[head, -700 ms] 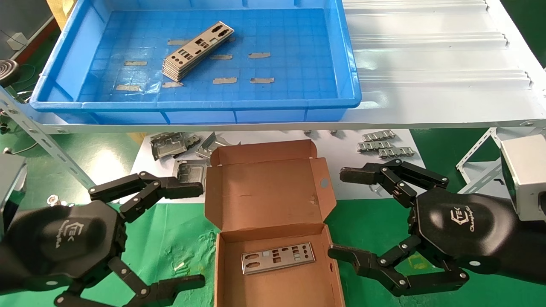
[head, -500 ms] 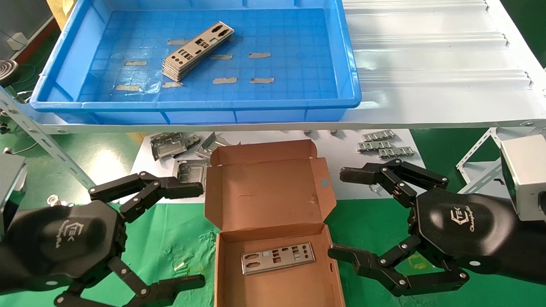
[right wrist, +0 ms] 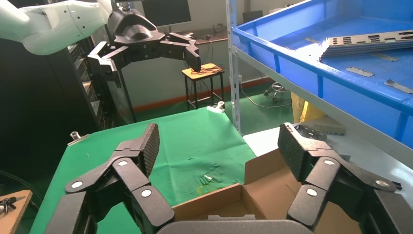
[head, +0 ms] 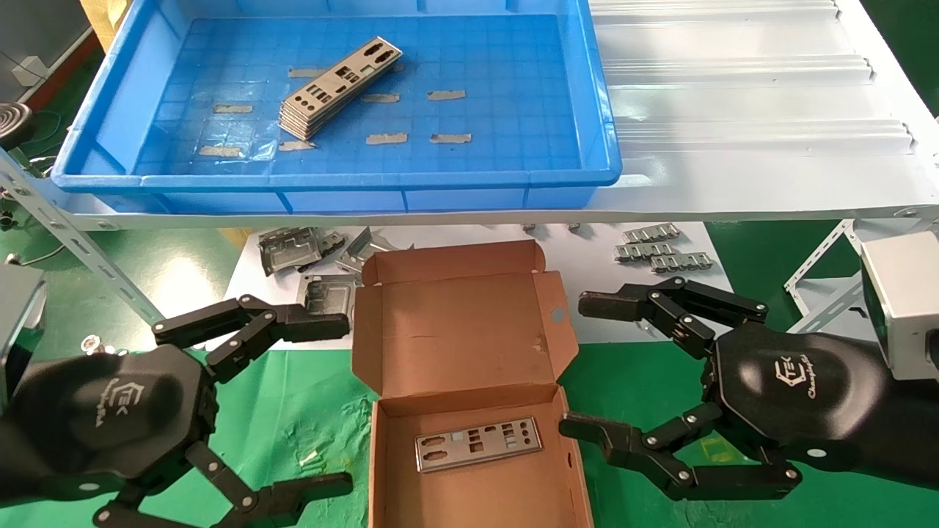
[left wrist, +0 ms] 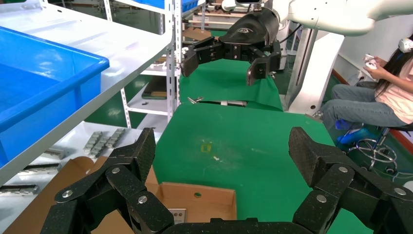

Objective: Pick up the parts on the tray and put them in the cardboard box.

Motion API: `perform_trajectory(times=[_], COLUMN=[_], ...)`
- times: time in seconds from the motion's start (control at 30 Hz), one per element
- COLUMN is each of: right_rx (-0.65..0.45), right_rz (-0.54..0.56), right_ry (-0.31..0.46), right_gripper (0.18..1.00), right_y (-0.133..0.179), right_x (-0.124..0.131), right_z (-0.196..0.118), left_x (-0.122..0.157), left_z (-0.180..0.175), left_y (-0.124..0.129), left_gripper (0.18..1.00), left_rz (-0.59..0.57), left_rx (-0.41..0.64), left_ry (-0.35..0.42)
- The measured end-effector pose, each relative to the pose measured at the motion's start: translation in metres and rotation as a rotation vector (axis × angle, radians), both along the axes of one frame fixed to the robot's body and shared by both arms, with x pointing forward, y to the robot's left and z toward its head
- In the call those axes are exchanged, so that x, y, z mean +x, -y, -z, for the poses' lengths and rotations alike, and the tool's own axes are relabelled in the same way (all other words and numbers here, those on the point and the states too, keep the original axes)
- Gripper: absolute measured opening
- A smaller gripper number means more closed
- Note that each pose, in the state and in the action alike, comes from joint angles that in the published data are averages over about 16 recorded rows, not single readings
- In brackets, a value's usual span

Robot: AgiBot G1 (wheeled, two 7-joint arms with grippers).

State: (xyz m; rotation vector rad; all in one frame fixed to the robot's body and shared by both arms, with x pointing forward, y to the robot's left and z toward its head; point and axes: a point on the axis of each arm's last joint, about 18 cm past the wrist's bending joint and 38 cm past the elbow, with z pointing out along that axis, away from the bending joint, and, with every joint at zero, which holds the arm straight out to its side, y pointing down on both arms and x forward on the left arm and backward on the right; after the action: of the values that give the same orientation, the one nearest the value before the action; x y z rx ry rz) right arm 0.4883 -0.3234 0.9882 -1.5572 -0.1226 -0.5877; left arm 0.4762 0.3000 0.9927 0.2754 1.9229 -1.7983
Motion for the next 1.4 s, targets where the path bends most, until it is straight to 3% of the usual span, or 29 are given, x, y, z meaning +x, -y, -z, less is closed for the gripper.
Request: perform_trajectory(times=[0.33, 0.87, 1.03, 1.23, 1.4], right_rx=[0.000, 0.000, 0.000, 0.000, 0.000], right_rz=[0.000, 0.000, 0.000, 0.000, 0.000], right_ry=[0.000, 0.000, 0.000, 0.000, 0.000], right_gripper=[0.795, 0.411, 0.326, 0.250, 0.215], right_y=[0.000, 0.000, 0.000, 0.000, 0.000], right_x=[0.000, 0.000, 0.000, 0.000, 0.000], right_z=[0.000, 0.000, 0.000, 0.000, 0.000], left_x=[0.000, 0.000, 0.002, 0.014, 0.040], left_z=[0.000, 0.000, -0.002, -0.017, -0.043], left_y=[0.000, 0.000, -0.001, 0.001, 0.003], left_gripper=[1.001, 1.001, 1.001, 1.001, 1.001], left_rz=[0.000, 0.000, -0.010, -0.059, -0.145], left_rx=[0.000, 0.000, -0.001, -0.001, -0.012], left_ry=[0.000, 0.000, 0.005, 0.034, 0.071])
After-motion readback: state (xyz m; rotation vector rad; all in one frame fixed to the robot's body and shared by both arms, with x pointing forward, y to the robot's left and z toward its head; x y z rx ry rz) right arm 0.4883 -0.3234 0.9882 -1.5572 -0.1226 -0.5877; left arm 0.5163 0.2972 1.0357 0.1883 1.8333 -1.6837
